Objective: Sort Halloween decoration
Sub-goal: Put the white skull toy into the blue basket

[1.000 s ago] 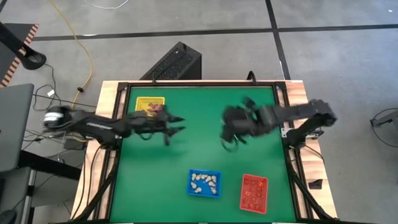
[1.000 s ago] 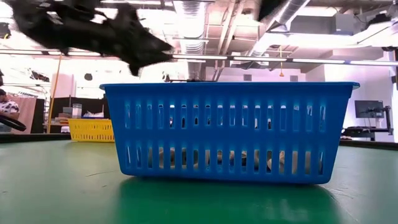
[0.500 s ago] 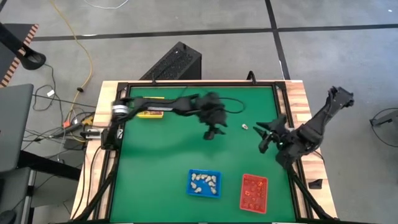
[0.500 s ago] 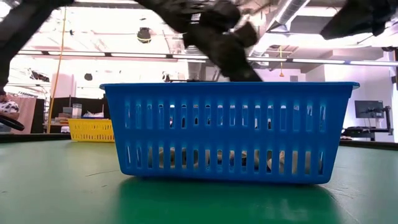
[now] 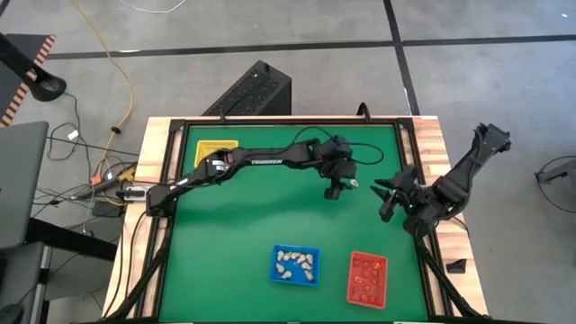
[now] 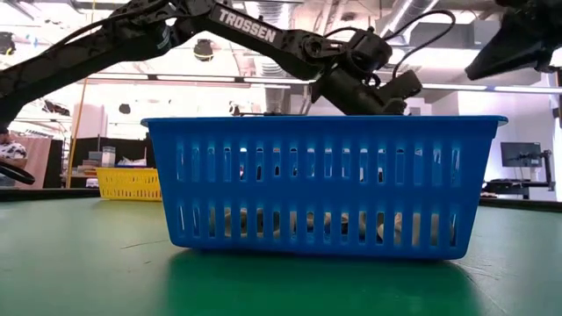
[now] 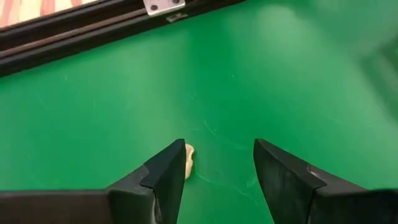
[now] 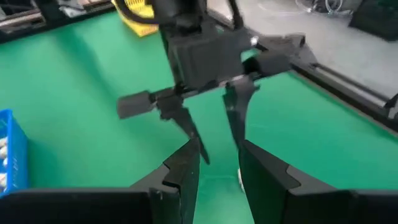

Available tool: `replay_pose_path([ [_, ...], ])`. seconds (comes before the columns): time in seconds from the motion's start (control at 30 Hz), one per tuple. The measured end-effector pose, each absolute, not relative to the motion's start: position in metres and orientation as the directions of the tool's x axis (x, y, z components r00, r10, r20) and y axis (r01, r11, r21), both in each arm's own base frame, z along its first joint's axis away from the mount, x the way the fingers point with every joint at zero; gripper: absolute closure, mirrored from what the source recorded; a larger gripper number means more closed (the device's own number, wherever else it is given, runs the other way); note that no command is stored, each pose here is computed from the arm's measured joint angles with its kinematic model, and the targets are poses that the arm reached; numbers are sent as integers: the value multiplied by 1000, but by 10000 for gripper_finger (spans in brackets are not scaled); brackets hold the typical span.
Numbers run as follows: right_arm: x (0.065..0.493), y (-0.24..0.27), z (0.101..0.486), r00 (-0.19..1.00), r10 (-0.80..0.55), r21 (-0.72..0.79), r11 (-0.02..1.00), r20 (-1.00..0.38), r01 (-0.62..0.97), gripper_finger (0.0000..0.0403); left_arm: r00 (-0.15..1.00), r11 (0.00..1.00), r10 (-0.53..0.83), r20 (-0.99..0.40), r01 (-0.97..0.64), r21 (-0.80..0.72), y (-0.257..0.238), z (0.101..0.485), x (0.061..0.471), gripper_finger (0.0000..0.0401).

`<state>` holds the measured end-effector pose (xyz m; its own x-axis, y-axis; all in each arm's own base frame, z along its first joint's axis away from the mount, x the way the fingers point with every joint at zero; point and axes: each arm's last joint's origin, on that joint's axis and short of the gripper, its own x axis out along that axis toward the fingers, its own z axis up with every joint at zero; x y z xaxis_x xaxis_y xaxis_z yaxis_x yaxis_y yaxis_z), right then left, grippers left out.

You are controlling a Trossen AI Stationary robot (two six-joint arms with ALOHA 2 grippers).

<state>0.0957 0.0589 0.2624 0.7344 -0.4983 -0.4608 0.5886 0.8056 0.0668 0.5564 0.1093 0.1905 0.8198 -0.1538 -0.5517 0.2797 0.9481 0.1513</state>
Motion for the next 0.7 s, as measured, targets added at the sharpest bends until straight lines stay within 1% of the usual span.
replay_pose_path([
  [0.17, 95, 57, 263, 731, -504, 73, 799, -459, 596, 260, 827, 955, -131, -547, 254, 154, 108, 178, 561, 223],
  [0.27, 99, 57, 258, 696, -499, 87, 778, -517, 622, 260, 840, 958, -103, -533, 227, 173, 108, 180, 563, 223],
  [0.33, 101, 54, 252, 660, -509, 73, 759, -553, 646, 260, 832, 963, -39, -553, 179, 202, 109, 197, 556, 223],
  [0.4, 103, 50, 245, 622, -525, 60, 735, -581, 676, 260, 808, 959, 40, -588, 134, 250, 112, 222, 544, 223],
  [0.53, 108, 41, 227, 522, -544, 11, 685, -656, 729, 260, 776, 938, 183, -604, 46, 343, 122, 296, 505, 223],
  [0.63, 115, 34, 212, 486, -526, -23, 695, -698, 719, 260, 753, 926, 260, -604, -18, 376, 130, 340, 472, 223],
  [0.7, 123, 31, 204, 502, -504, -14, 715, -702, 699, 260, 729, 927, 291, -620, -55, 371, 137, 359, 452, 223],
])
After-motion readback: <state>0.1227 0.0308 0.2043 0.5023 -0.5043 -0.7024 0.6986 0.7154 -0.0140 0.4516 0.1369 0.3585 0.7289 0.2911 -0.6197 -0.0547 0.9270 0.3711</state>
